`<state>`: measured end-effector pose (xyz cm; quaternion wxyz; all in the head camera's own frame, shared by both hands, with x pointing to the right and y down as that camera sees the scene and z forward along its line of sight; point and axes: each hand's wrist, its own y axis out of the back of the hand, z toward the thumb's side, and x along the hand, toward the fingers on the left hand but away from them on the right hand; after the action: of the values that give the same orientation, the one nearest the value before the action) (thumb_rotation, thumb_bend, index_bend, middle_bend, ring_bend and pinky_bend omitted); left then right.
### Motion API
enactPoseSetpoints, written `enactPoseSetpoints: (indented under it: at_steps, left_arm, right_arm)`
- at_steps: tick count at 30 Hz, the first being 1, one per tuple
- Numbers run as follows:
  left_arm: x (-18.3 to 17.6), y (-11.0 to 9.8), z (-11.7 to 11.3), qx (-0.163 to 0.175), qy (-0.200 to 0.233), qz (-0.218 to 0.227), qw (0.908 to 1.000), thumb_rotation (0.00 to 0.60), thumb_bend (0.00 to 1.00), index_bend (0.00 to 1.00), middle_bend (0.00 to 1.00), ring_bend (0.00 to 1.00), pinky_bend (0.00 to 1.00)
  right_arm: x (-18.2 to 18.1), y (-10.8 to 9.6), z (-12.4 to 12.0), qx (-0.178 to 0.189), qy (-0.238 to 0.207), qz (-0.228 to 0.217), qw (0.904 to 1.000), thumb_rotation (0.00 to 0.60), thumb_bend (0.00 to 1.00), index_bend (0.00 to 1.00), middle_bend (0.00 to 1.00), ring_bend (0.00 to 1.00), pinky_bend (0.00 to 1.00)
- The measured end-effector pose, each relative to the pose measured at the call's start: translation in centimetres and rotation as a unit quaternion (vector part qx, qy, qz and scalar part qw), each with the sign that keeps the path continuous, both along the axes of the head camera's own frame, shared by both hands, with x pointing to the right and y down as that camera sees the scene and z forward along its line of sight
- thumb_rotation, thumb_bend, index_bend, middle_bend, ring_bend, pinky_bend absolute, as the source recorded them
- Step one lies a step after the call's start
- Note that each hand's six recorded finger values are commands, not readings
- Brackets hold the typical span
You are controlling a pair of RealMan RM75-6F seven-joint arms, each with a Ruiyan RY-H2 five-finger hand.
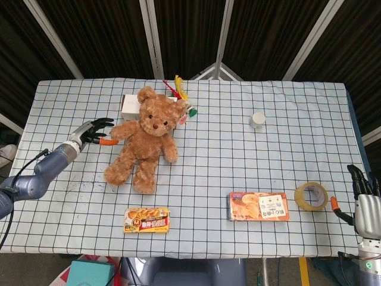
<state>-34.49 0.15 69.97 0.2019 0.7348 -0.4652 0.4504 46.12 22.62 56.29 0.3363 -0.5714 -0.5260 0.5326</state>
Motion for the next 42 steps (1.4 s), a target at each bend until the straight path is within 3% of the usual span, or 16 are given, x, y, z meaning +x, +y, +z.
enactPoseSetpoints:
  at_steps: [11,21,32,42]
  left_arm:
    - [2.1,-0.5,0.2,0.021,0.011,-0.002,0.9997,0.600,0.33,0.28,0.25,0.00,0.12]
    - [2.5,-0.6,0.4,0.036,0.000,-0.018,0.9992,0.600,0.51,0.42,0.39,0.02,0.15]
    - [1.5,-0.3,1.0,0.045,-0.046,-0.043,0.9970,0.600,0.58,0.49,0.48,0.09,0.18]
    - [0.2,1.2,1.8,0.036,-0.090,-0.052,0.9939,0.600,0.58,0.49,0.49,0.10,0.18]
  right_arm:
    - [0.2,0.1,0.1,-0.004,-0.003,0.004,1.0000,0.600,0.37,0.09,0.12,0.24,0.06]
    - [0.4,0.2,0.1,-0.012,-0.012,0.010,0.9998,0.600,0.37,0.09,0.12,0.24,0.06]
    - [0.6,0.4,-0.1,-0.012,-0.015,0.016,0.9997,0.600,0.37,0.08,0.12,0.24,0.06]
    - [0.6,0.5,-0.3,-0.010,-0.016,0.015,0.9997,0.600,0.37,0.08,0.12,0.24,0.06]
